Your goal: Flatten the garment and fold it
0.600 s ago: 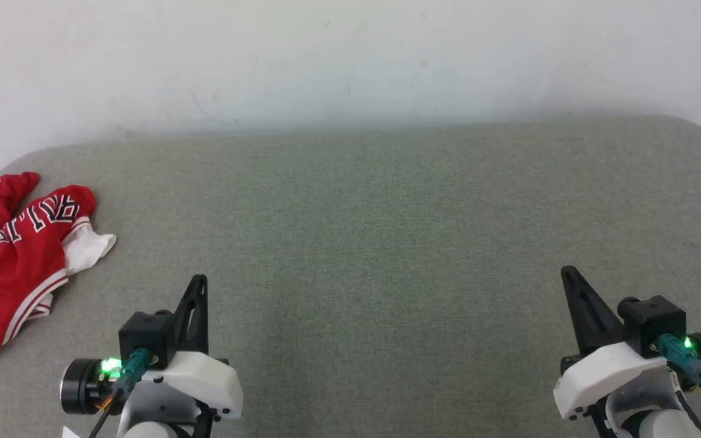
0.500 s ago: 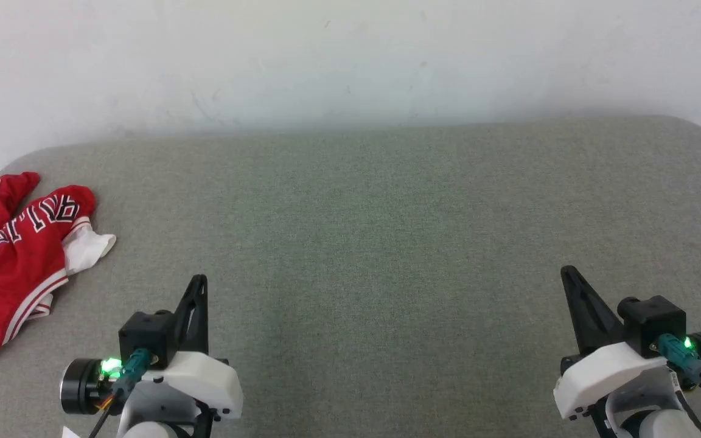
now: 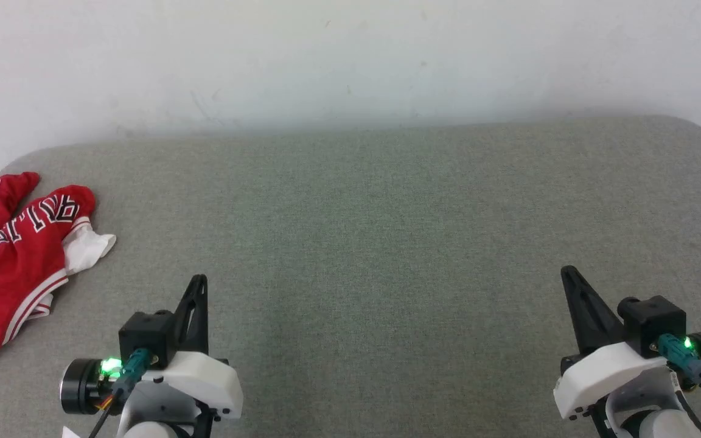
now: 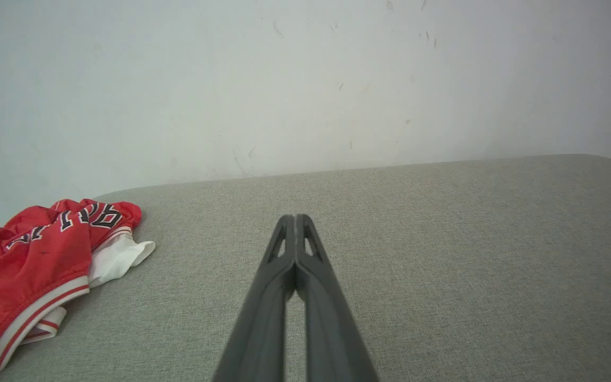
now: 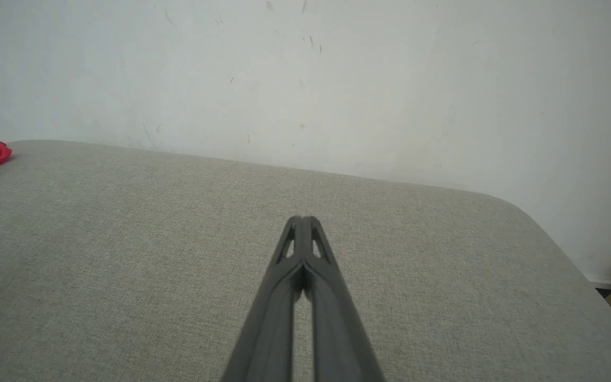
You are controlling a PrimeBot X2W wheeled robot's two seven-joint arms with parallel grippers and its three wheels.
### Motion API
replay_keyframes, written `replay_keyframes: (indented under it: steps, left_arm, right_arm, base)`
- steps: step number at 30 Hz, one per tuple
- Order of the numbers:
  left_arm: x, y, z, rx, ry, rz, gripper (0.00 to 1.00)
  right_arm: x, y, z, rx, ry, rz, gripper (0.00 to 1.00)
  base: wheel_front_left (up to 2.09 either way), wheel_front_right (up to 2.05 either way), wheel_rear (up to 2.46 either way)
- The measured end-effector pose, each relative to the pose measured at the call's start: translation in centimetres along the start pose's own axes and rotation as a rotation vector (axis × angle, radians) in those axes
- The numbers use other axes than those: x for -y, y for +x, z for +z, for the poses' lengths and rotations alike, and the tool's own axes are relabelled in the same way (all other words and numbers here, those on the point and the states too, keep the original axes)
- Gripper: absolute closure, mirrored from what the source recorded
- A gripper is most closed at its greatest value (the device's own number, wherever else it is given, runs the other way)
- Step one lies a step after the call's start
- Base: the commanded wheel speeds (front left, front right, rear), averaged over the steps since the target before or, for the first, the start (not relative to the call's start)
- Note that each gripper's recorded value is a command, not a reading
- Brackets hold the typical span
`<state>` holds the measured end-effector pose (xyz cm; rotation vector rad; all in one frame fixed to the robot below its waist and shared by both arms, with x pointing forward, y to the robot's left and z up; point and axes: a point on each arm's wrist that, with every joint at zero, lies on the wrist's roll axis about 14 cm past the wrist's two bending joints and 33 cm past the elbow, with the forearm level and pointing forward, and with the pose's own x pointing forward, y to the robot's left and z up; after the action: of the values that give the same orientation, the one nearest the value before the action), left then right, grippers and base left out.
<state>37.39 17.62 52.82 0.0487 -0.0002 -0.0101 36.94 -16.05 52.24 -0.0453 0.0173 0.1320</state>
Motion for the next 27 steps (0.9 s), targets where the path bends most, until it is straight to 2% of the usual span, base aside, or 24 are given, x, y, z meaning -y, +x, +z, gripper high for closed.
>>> replay_keyframes:
  steps: [10,11,27]
  left_arm:
    - [0.0,0.0,0.0,0.0,0.0,0.0,1.0]
    - [0.01,0.0,-0.02,-0.001,0.0,-0.001,0.0]
    - [0.07,-0.32,-0.39,-0.002,-0.003,0.004,0.0]
  right_arm:
    - [0.0,0.0,0.0,0.0,0.0,0.0,1.0]
    - [0.01,0.0,-0.02,-0.001,0.0,0.0,0.0]
    - [-0.4,0.34,0.05,0.009,0.002,0.014,0.0]
  base:
    - [0.0,0.0,0.0]
    - [0.0,0.0,0.0]
    - [0.0,0.0,0.0]
